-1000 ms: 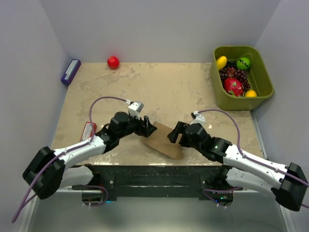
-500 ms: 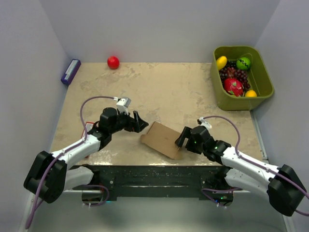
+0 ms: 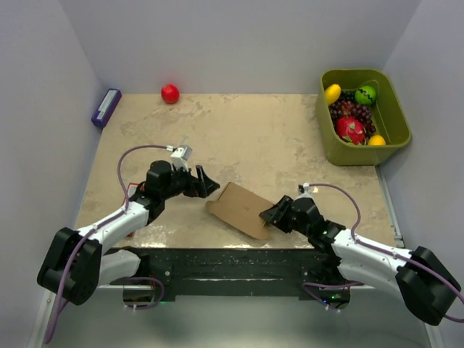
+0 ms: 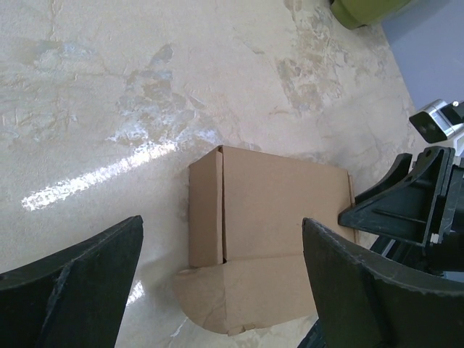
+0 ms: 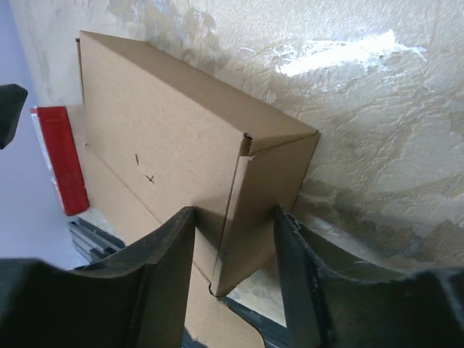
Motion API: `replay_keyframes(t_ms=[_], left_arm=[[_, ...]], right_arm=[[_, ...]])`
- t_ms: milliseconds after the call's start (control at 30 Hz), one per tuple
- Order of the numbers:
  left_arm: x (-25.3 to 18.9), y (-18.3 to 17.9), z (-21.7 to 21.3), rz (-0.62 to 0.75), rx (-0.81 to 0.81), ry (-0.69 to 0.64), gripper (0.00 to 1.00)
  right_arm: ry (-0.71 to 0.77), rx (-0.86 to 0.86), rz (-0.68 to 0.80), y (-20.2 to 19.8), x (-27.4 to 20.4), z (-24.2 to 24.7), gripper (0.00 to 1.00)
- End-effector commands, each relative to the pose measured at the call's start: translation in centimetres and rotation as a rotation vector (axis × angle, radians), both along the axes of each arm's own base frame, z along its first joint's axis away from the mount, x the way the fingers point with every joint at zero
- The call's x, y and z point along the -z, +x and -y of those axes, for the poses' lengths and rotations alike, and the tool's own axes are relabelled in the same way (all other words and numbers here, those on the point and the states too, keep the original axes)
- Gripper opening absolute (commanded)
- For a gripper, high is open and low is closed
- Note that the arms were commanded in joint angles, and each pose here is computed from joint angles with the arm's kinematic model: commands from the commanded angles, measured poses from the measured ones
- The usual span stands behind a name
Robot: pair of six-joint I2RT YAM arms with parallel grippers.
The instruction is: Fold the paper box
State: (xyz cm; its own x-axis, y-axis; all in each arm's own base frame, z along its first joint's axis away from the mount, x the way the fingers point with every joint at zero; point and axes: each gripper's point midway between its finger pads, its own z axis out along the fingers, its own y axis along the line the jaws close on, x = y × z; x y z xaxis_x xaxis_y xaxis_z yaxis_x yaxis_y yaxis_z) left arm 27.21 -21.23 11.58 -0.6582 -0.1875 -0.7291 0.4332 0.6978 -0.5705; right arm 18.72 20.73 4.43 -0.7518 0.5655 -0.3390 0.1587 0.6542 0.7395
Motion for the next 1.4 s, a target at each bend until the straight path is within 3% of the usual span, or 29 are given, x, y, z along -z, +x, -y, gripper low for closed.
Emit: replay_keyframes(t_ms=[0, 167, 400, 967, 1067, 1200, 1367], left_arm=[[-0.3, -0.1, 0.2, -0.003, 0.02, -0.044, 0.95], [0.7, -0.5, 0.4, -0.042, 0.033, -0.051, 0.95], [2.3, -1.3, 0.4, -0.096, 0.044, -0.048, 0.95], [3.0, -4.4, 4.0, -0.192, 0.194, -0.219, 0.89], [2.5, -4.6, 4.8, -0.198, 0.219, -0.256, 0.82], [1.8, -4.2, 5.6, -0.192, 0.234, -0.282, 0.6], [1.5, -4.6, 6.8, -0.227, 0.285, -0.306, 0.42]], right_arm=[[-0.033, 0.027, -0.055, -1.0, 2.3, 1.3, 0.37], [-0.015, 0.039, -0.073, -1.7, 2.9, 1.7, 0.16], [-0.013, 0.066, -0.086, -2.4, 3.6, 2.6, 0.04], [-0.026, 0.074, -0.081, -2.9, 4.1, 3.5, 0.01], [-0.03, 0.068, -0.074, -2.9, 3.9, 3.4, 0.01], [-0.035, 0.063, -0.064, -2.8, 3.8, 3.5, 0.02], [-0.043, 0.053, -0.019, -2.2, 2.9, 3.3, 0.06]])
